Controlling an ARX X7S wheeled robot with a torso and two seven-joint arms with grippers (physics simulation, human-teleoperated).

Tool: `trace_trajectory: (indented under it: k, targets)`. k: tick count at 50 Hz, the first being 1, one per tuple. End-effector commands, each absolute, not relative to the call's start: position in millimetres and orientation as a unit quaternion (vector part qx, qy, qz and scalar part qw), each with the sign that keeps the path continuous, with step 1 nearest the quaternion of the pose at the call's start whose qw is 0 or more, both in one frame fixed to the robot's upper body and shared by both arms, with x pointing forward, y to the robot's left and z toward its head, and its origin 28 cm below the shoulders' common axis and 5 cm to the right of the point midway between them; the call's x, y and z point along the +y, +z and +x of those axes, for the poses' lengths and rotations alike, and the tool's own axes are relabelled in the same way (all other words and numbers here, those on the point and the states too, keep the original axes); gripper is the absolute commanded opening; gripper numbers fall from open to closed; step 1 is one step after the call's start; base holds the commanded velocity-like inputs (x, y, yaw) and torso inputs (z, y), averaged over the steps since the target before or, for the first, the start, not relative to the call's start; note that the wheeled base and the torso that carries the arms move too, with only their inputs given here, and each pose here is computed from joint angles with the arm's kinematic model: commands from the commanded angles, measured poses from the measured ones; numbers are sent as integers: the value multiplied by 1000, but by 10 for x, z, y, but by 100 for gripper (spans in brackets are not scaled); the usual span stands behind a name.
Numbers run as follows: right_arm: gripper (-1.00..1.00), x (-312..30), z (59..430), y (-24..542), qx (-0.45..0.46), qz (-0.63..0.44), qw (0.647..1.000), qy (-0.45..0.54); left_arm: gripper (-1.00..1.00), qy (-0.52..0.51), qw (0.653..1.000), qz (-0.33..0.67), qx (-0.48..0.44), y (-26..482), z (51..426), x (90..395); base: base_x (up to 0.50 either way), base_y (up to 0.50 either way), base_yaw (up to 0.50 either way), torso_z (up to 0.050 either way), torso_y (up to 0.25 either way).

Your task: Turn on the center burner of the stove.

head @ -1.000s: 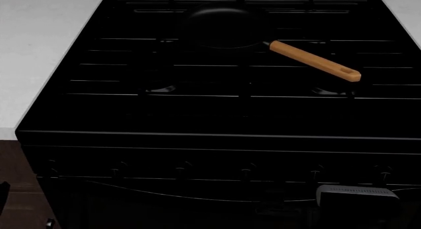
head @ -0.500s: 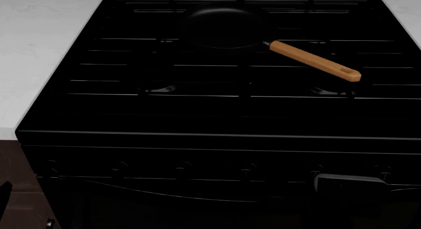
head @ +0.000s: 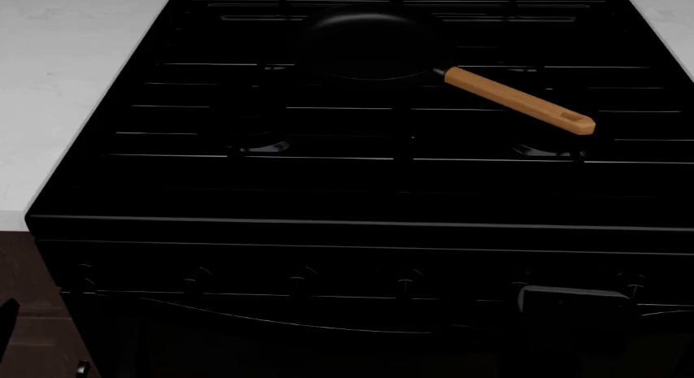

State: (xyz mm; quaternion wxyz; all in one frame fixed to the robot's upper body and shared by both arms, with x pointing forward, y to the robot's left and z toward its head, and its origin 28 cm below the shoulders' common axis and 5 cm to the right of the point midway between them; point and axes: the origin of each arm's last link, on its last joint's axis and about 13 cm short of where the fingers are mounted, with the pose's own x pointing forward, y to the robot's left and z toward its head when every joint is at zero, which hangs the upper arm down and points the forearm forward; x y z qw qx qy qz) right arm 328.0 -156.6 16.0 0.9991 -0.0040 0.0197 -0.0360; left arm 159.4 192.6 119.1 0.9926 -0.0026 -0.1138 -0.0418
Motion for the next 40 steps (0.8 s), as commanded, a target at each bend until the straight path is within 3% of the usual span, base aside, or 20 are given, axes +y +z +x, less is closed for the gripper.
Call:
trace_trajectory:
  k: [1,12,13,26,40]
  targets:
    - [100,-1591,3416,159,28,-11,999,-29,100,-37,992,3,-117,1185,1603,1924,0,0,0,0,0]
    - [100,-1578,3399,61,43,3,999,-30,100,-38,993,3,-115,1176,1613,1925,22,0,7,0,0]
    - [-100,-1567,3402,62,42,5,999,-23,100,-39,993,3,-114,1177,1615,1923,23,0,10,0,0]
    - [-100,-1546,3433,136,16,-1,1000,-18,100,-42,993,5,-114,1173,1609,1918,18,0,10,0,0]
    - [-100,-1536,3354,427,14,-161,987,18,100,-42,993,5,-113,1175,1612,1918,3,0,4,-1,0]
